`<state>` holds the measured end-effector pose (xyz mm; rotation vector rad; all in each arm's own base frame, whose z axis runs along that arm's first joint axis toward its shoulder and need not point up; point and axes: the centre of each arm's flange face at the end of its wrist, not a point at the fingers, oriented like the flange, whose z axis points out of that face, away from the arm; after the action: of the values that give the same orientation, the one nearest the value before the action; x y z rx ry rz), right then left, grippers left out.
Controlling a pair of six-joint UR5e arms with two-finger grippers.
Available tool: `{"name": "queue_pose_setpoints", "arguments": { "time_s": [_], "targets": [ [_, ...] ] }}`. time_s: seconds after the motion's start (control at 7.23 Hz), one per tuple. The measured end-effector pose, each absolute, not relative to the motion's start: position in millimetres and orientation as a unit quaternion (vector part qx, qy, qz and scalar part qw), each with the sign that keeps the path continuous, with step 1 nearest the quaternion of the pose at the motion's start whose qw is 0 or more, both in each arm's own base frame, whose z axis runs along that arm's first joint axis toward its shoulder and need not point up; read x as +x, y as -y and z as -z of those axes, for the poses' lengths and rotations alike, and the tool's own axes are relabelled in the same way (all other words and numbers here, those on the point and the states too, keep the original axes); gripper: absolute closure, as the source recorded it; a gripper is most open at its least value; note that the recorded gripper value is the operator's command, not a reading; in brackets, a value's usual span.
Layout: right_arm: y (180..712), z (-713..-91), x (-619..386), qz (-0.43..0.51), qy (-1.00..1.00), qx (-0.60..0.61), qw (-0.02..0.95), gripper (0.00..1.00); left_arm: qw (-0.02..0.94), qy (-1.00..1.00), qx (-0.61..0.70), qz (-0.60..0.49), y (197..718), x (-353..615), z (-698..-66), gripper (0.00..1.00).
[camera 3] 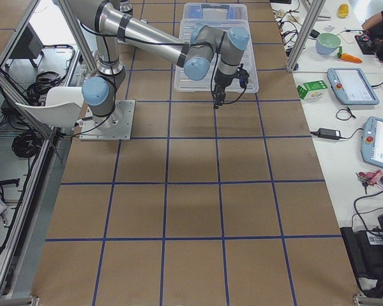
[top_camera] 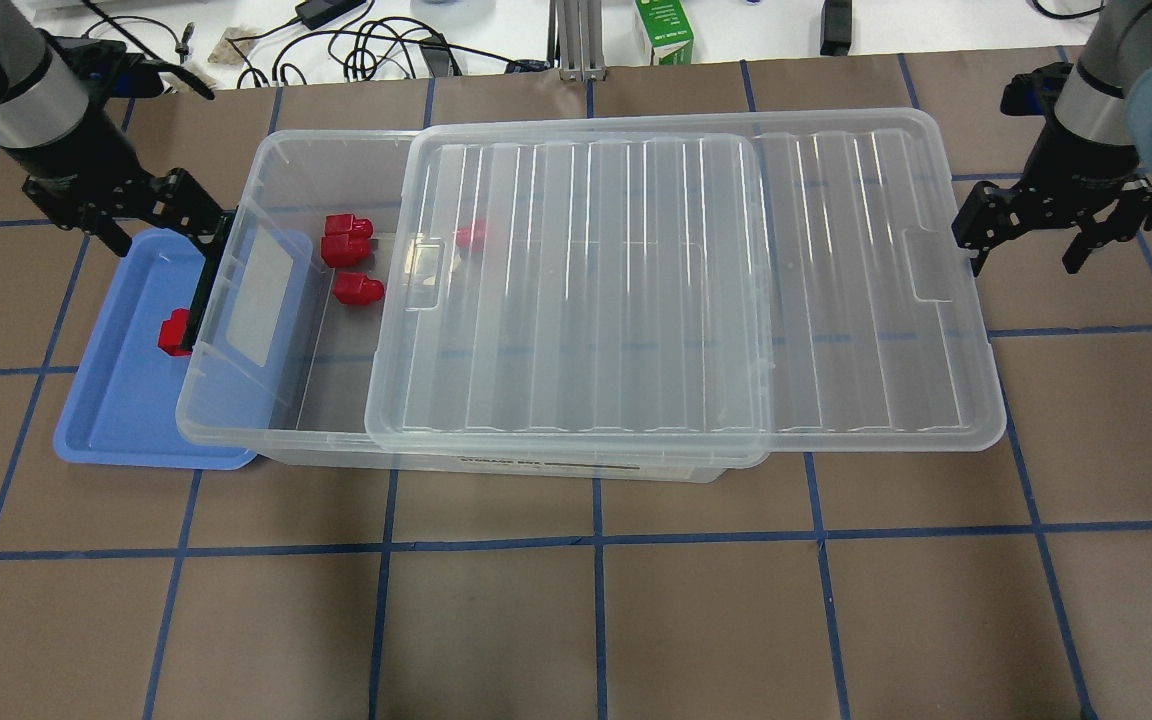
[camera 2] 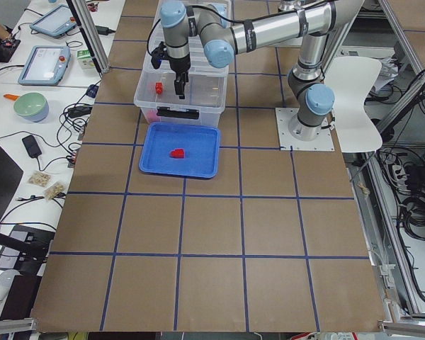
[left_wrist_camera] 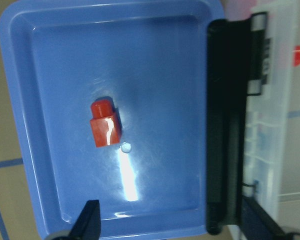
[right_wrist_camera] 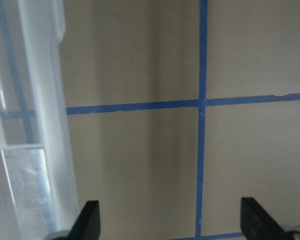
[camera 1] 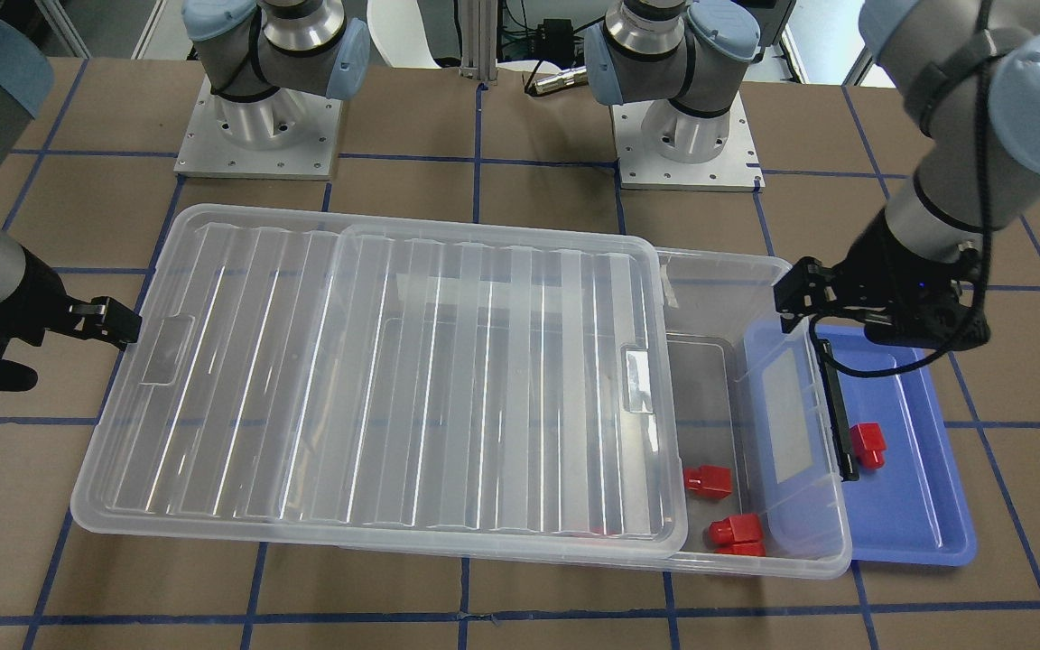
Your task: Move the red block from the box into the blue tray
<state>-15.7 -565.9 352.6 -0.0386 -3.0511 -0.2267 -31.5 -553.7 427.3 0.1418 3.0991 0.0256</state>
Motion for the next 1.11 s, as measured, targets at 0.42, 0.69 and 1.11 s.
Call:
{"name": "queue_pose_setpoints", "arguments": {
  "time_s": [0.42,0.69,1.11],
  "targets": [
    [571,-351,33,0.058,0.997,-0.007,0.042,0.0,0.027,-0.999,0.039,0.01,529,-88,-451,0.0],
    [572,-347,63,0.052,0.998,-0.004,0.04,0.0,0.027,-0.999,0.033,0.013,512,-102,-467,0.0],
    [571,-344,87,0.049,0.998,-0.012,0.026,0.0,0.024,-0.999,0.022,0.028,495,-142,-484,0.0]
  ]
}}
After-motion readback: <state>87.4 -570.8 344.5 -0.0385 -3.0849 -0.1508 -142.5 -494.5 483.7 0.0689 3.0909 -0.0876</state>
